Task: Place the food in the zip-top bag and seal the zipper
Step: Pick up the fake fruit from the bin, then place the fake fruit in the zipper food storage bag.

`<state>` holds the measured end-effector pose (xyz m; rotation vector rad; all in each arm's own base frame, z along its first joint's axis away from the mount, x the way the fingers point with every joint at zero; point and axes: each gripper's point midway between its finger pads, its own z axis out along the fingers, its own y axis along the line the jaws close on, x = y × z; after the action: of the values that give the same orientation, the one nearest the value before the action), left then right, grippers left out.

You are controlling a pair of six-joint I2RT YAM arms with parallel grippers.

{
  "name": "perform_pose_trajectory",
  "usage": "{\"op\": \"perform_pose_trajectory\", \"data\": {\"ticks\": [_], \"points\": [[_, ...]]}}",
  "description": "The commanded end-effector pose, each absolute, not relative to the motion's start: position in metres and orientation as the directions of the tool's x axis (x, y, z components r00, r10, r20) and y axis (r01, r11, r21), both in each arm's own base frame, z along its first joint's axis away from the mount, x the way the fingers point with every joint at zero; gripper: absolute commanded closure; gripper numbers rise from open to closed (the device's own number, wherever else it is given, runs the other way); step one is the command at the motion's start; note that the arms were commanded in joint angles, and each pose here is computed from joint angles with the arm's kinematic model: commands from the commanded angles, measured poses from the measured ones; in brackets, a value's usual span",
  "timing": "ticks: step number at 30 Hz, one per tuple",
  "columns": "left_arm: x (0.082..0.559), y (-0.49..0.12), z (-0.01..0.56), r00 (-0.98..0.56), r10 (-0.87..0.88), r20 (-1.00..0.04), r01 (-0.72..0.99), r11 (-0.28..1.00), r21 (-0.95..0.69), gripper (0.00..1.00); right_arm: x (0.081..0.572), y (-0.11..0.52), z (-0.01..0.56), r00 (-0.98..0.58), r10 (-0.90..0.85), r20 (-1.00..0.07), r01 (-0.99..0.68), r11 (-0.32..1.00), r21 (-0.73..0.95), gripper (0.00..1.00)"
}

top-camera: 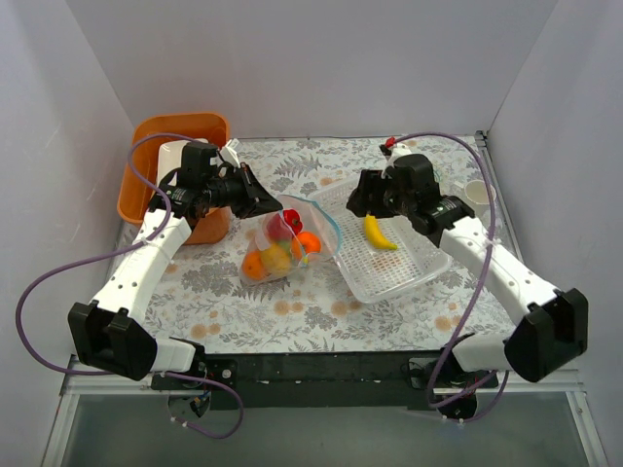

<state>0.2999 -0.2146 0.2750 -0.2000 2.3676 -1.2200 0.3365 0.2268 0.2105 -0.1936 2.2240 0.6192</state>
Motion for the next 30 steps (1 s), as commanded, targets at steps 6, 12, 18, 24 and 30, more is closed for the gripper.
{"op": "perform_pose_trajectory", "data": {"ticks": [6,12,18,24,30], "points": [[0.308,-0.22,0.286,-0.873,-0.321,-0.367,0.13,0.572,-0.81,1.0,0.28,0.27,0.262,-0.625,0.098,-0.775,-0.465,0.75,0.47,0.69],[0.307,-0.222,0.289,-0.874,-0.316,-0.37,0.142,0.561,-0.815,1.0,0.275,0.304,0.243,-0.659,0.061,-0.75,-0.487,0.725,0.487,0.68],[0.304,-0.221,0.293,-0.873,-0.316,-0.372,0.147,0.556,-0.818,1.0,0.283,0.343,0.236,-0.66,0.008,-0.751,-0.533,0.7,0.476,0.67],[0.302,-0.219,0.295,-0.868,-0.321,-0.38,0.148,0.561,-0.814,1.0,0.286,0.375,0.255,-0.627,-0.045,-0.777,-0.617,0.638,0.461,0.34],[0.301,-0.219,0.3,-0.861,-0.329,-0.389,0.155,0.558,-0.815,1.0,0.285,0.352,0.267,-0.578,-0.018,-0.816,-0.61,0.674,0.416,0.02]]}}
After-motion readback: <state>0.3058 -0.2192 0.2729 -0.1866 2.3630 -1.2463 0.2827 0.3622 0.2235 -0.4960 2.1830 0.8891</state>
